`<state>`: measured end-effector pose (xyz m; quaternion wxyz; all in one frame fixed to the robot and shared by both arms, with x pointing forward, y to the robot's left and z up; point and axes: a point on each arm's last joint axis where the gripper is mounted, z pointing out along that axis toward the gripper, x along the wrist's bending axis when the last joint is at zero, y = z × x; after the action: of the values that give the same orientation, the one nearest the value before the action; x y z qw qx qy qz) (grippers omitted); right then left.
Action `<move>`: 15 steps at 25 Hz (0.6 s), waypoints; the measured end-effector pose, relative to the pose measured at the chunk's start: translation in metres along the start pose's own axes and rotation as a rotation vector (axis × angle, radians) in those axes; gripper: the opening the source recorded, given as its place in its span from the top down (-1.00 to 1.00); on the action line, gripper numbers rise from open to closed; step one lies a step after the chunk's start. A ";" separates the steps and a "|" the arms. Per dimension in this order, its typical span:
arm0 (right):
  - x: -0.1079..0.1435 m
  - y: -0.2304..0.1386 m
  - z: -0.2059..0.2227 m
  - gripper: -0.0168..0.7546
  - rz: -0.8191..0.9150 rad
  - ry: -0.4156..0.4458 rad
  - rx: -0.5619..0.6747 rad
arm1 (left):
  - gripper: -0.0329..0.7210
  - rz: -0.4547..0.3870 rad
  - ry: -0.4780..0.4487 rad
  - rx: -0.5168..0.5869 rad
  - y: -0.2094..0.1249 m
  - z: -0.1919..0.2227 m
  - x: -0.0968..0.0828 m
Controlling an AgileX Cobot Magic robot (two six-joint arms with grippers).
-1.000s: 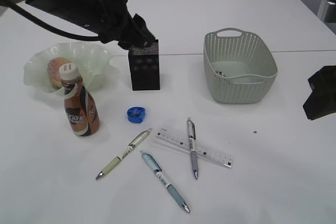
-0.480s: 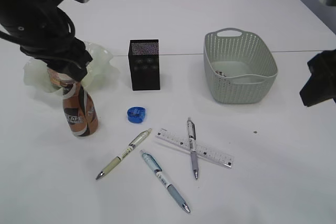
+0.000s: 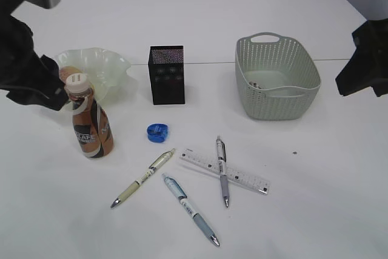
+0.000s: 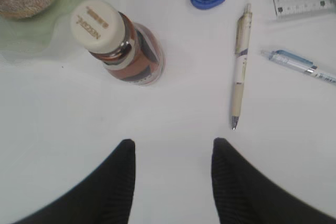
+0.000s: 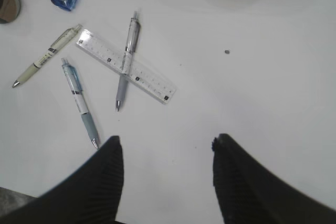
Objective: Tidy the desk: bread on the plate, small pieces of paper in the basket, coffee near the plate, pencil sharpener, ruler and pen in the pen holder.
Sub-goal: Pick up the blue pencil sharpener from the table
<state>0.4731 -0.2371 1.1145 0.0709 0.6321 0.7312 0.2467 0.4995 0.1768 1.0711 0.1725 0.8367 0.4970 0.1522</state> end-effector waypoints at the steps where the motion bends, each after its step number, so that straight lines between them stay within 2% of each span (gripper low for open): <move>1: 0.000 0.000 0.000 -0.09 0.001 0.002 0.002 | -0.02 -0.011 0.001 -0.019 -0.001 -0.007 0.000; 4: 0.006 0.000 0.001 -0.09 -0.022 0.014 0.009 | -0.02 -0.055 0.011 -0.050 -0.005 -0.024 0.007; 8: 0.027 0.008 0.012 -0.09 -0.105 0.046 0.047 | -0.02 -0.125 0.043 -0.052 -0.016 -0.042 0.024; 10: 0.042 0.018 0.018 -0.14 -0.159 0.056 0.057 | -0.02 -0.161 0.060 -0.040 -0.022 -0.049 0.033; 15: 0.075 0.053 0.037 -0.11 -0.231 0.079 0.066 | -0.02 -0.263 0.105 -0.002 -0.048 -0.054 0.055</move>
<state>0.5210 -0.1514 1.1220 0.0489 0.5355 0.8090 0.2374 0.4646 0.2540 1.1033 0.1654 0.7550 0.6107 0.1723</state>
